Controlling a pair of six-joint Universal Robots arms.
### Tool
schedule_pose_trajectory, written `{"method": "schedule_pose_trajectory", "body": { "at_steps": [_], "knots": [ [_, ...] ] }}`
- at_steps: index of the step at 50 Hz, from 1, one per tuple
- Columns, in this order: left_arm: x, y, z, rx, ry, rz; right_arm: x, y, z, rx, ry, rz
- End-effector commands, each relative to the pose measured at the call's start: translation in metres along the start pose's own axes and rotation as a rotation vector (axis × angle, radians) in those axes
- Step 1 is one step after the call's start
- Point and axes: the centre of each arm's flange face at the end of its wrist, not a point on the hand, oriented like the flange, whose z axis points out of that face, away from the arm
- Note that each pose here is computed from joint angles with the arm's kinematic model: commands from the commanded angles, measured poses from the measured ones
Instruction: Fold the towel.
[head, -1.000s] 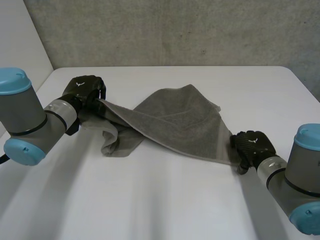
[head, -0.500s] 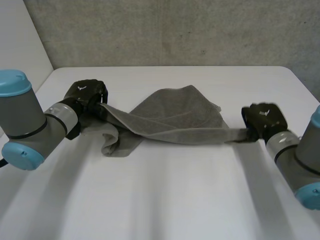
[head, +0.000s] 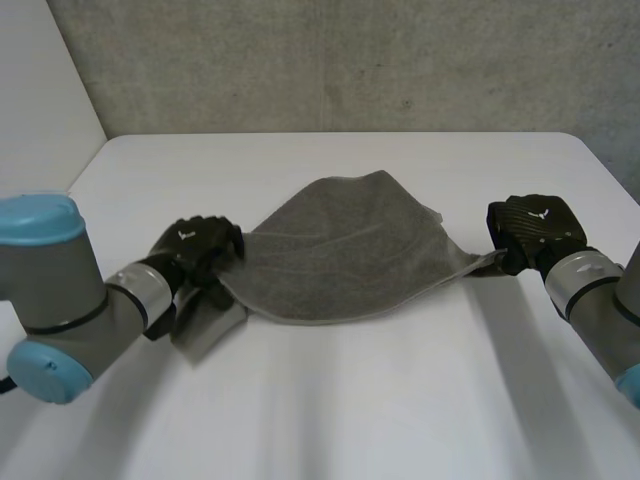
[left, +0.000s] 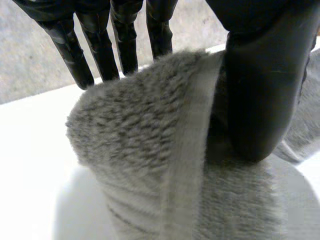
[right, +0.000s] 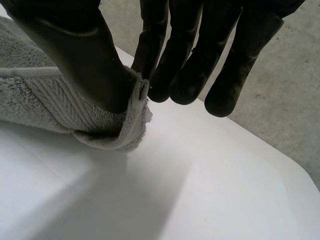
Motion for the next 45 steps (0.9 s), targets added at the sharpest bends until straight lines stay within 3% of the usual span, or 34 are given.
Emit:
{"method": "schedule_pose_trajectory", "body": {
  "at_steps": [1, 14, 26, 33, 37, 41, 45],
  "knots": [
    [-0.001, 0.017, 0.008, -0.023, -0.005, -0.006, 0.006, -0.009, -0.009, 0.004, -0.039, 0.017],
    [-0.018, -0.007, 0.009, 0.052, -0.141, 0.012, 0.057, -0.041, -0.029, 0.077, 0.057, 0.019],
    [-0.012, -0.048, -0.020, 0.166, -0.144, 0.036, 0.066, -0.084, -0.052, 0.187, -0.017, 0.124],
    [0.000, -0.118, -0.058, 0.344, -0.117, 0.082, 0.077, -0.164, -0.081, 0.347, -0.033, 0.121],
    [0.009, -0.169, -0.078, 0.456, -0.027, 0.122, 0.083, -0.190, -0.089, 0.364, -0.033, 0.104],
    [0.008, -0.179, -0.074, 0.456, -0.004, 0.128, 0.092, -0.177, -0.051, 0.256, -0.065, 0.129],
    [-0.004, -0.151, -0.033, 0.299, 0.001, 0.089, 0.086, -0.160, -0.027, 0.158, -0.093, 0.085]
  ]
}}
